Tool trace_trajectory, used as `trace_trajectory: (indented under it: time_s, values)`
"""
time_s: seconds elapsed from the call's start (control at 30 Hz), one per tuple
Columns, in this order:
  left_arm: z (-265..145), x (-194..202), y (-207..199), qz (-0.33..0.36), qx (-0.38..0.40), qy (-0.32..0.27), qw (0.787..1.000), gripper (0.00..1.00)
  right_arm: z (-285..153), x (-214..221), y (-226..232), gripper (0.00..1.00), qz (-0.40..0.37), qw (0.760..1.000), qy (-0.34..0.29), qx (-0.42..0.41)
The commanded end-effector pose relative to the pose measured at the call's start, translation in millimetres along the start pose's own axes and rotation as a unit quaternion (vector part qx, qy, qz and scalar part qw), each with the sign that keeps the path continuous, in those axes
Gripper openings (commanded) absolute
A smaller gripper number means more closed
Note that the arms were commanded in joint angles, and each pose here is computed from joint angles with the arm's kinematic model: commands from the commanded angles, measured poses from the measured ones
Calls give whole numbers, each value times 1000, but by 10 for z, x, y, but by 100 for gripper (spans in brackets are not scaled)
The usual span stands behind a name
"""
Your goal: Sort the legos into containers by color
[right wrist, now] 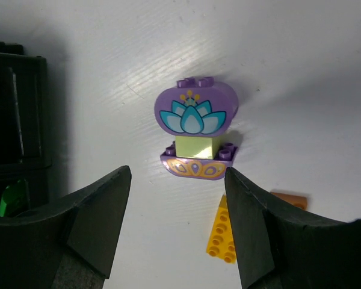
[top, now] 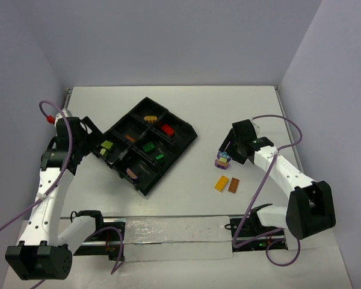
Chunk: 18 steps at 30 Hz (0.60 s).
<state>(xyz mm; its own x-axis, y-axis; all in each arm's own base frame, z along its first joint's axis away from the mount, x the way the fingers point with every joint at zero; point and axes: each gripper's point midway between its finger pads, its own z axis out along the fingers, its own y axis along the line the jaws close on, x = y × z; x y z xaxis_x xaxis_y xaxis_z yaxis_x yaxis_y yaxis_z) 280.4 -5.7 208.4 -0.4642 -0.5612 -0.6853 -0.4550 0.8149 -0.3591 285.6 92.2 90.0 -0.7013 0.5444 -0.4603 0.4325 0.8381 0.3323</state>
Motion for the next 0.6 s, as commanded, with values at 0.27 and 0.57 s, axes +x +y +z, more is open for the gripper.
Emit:
trace_trajectory:
  time_s: [0.27,0.57]
  values:
    - [-33,1,39,12,-6,-3,1000,95,-53,-258,399,71,-18,998,-15,-53]
    - [258,-131,-347,48,27,38,998,94,50,-275,420,70,-18,999,1,-46]
